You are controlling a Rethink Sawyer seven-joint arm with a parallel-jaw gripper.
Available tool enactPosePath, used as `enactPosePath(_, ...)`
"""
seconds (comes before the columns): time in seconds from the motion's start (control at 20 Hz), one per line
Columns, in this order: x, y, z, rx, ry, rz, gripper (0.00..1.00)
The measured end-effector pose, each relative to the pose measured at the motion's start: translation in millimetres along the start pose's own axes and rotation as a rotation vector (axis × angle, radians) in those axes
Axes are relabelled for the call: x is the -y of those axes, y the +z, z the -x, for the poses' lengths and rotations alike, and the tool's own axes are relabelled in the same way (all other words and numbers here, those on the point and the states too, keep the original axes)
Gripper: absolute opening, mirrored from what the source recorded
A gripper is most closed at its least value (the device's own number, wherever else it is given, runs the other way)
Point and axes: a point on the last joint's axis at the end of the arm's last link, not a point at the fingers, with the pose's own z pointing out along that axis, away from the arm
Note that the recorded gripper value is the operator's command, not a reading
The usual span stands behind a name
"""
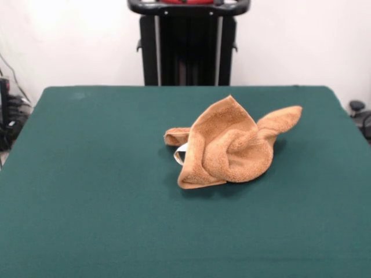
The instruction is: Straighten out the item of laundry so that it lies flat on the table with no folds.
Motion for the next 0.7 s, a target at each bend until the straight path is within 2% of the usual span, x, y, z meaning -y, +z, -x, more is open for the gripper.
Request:
enactPosePath(0.2,7,5,7,0.042,0.007,0.002,1.00)
enactPosePath(0.45,5,12,7,0.058,-0.005,0.007,1.00)
enactPosePath(0.7,-13,34,-5,0.047,-0.040,0.029,1.00)
